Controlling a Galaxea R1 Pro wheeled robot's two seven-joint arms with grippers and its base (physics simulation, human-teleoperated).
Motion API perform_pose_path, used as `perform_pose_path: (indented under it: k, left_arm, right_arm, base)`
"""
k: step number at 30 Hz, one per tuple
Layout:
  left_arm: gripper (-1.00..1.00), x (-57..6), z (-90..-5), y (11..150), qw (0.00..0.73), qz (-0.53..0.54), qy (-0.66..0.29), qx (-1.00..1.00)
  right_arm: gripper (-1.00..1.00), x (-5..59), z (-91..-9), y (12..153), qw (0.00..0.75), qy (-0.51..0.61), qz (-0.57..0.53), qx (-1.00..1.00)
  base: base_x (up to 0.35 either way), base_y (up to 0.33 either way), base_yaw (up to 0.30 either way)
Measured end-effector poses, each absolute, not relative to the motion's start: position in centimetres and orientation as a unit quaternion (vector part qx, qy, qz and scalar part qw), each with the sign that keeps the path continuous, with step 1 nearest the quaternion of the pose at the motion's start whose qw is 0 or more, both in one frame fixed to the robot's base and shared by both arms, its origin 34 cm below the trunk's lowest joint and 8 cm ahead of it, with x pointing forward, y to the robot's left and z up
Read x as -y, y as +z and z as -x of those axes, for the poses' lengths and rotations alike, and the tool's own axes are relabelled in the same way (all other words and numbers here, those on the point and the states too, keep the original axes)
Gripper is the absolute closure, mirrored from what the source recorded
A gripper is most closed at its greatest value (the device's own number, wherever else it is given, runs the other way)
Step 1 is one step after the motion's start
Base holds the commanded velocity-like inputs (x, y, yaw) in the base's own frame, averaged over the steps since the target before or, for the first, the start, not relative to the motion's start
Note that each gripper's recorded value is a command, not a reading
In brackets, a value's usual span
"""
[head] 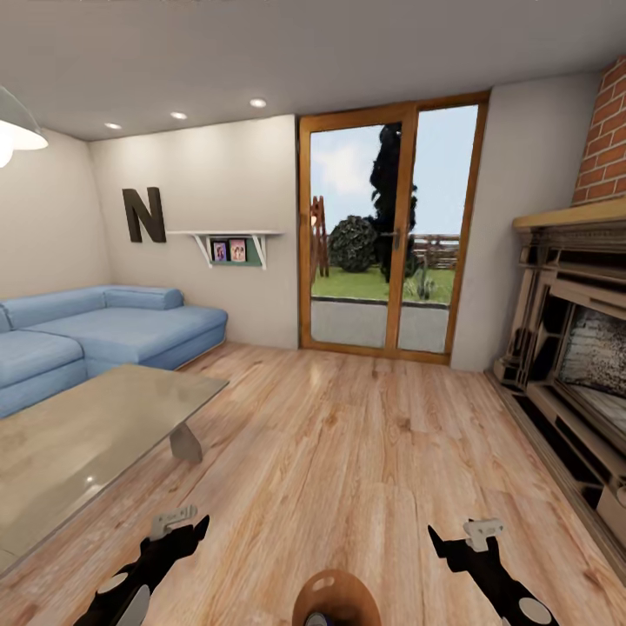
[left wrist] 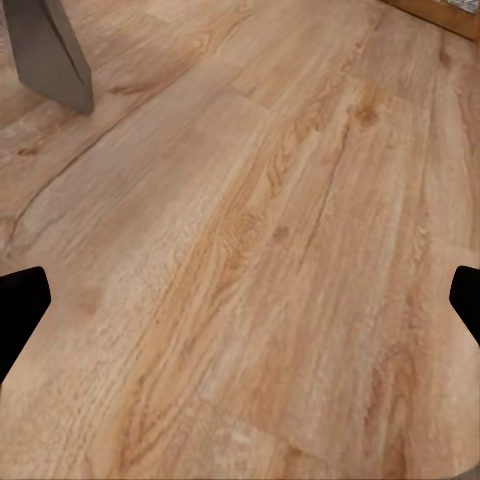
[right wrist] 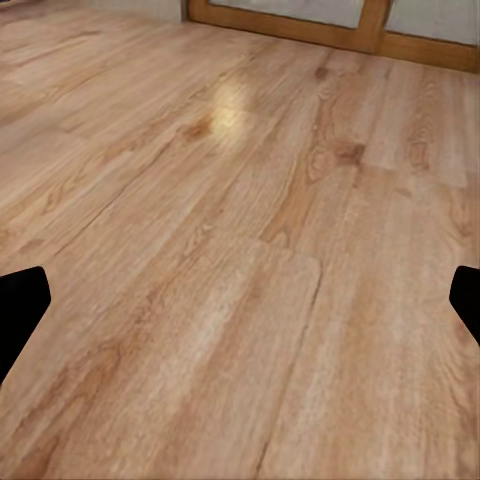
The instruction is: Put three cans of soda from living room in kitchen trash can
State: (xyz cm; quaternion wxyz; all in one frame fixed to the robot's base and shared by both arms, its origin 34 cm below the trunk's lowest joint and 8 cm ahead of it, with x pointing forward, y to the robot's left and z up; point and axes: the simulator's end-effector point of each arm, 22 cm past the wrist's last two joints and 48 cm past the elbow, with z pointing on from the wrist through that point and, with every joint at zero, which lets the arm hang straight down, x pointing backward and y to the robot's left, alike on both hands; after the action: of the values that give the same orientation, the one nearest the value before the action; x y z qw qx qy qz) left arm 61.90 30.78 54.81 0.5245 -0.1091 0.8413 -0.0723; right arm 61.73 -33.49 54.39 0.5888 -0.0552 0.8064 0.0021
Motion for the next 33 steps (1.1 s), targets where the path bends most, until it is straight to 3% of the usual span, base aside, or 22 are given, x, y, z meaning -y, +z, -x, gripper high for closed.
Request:
perform_pose_path:
  k: [33]
  left_arm:
    - [-1.00,-30.1,-62.3,59.7,0.522,0.096,-0.065,-0.845]
  right_arm:
    - [-1.00,34.0,-61.3,58.2,0.560,0.000,0.046,-0.827]
  base:
    - [0.000,0.000,0.000]
